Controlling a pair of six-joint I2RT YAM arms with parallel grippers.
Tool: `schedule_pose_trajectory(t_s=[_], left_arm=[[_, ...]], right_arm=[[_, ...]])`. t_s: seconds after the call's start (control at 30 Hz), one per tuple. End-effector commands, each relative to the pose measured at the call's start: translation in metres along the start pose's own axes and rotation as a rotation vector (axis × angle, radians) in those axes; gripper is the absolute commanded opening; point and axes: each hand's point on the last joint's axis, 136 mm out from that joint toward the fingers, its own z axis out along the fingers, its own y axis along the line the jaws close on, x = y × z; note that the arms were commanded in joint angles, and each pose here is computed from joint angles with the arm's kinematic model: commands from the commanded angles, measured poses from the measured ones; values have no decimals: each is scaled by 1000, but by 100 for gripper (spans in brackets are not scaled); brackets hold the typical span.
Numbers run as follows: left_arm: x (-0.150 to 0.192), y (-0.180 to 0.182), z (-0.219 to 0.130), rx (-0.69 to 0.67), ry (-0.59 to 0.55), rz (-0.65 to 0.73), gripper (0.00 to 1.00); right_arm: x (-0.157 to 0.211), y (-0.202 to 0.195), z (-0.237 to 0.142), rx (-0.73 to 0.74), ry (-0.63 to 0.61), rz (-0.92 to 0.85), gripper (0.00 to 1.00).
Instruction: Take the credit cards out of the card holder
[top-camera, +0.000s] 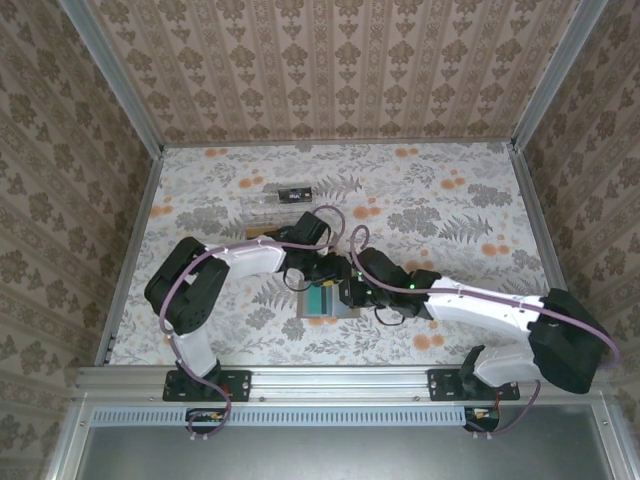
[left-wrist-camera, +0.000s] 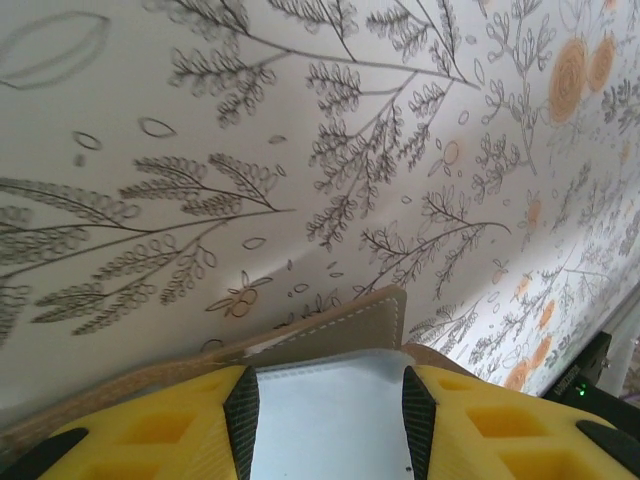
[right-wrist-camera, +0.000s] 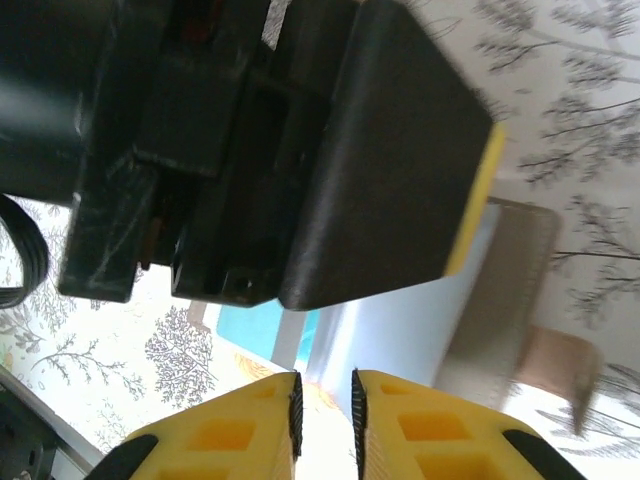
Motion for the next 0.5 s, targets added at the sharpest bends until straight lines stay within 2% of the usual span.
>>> schedule_pose_trajectory(t_s=[0.0,0.23,0.47], left_arm=[[-11,-2,-25,-7,-69,-22,45],[-8,26,-60,-63,-126,-53,44],[25,55,-58,-87,-85,-101,14]], right_arm=[[8,4,15,-4,51,-9,23],[18,-11,37,80,114,-6,20],[17,-5,50,53,141,9,18]])
